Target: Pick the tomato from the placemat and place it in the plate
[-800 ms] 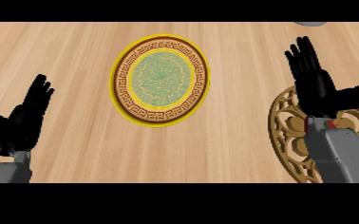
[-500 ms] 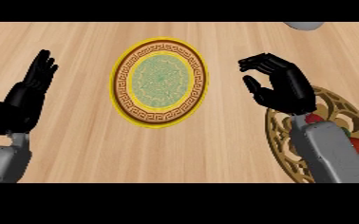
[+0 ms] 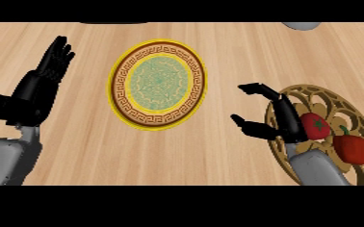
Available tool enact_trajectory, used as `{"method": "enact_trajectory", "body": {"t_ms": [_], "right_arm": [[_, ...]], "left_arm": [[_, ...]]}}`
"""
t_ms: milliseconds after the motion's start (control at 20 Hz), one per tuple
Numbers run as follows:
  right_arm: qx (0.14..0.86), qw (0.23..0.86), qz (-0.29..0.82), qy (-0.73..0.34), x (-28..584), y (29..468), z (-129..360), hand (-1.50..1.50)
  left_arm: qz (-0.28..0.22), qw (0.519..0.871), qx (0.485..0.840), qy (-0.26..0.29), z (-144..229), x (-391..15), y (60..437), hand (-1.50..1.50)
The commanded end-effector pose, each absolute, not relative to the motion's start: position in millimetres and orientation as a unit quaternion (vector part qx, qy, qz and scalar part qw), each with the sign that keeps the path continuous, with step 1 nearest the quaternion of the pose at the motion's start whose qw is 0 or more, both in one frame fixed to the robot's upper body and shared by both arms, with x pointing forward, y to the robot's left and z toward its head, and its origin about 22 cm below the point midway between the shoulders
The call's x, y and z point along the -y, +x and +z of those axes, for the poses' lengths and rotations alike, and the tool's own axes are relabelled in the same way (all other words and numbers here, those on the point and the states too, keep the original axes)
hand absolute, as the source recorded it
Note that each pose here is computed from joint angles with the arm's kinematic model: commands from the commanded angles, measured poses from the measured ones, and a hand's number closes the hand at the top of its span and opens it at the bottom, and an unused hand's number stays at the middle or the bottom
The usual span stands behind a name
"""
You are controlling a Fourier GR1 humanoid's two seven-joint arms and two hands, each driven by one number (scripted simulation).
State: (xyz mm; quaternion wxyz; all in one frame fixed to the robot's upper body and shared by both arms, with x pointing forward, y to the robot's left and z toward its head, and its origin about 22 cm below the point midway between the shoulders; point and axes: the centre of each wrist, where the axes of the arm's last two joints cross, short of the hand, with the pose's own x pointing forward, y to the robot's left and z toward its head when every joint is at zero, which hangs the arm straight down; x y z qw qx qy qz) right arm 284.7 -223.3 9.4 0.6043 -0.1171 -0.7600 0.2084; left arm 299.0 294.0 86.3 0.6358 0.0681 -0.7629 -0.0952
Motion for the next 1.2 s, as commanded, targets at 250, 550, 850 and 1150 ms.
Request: {"method": "enact_trajectory", "body": {"t_ms": [250,550,850,1150], "right_arm": [[0.824,0.531,0.134,-0.148,238.9,253.3,55.3,-1.50],[0.729,0.568,0.267,-0.272,284.4,252.7,117.2,-1.50],[0.562,0.645,0.392,-0.338,304.6,254.9,142.1,-1.50],[0.428,0.692,0.484,-0.321,285.3,258.0,170.8,-1.50]], "left_arm": [[-0.102,0.640,0.759,0.060,111.8,-287.9,305.6,0.00],[-0.095,0.644,0.757,0.066,95.8,-280.1,290.2,0.00],[-0.101,0.634,0.764,0.067,98.2,-280.6,298.9,0.00],[-0.101,0.634,0.764,0.061,101.1,-278.8,305.7,0.00]]}}
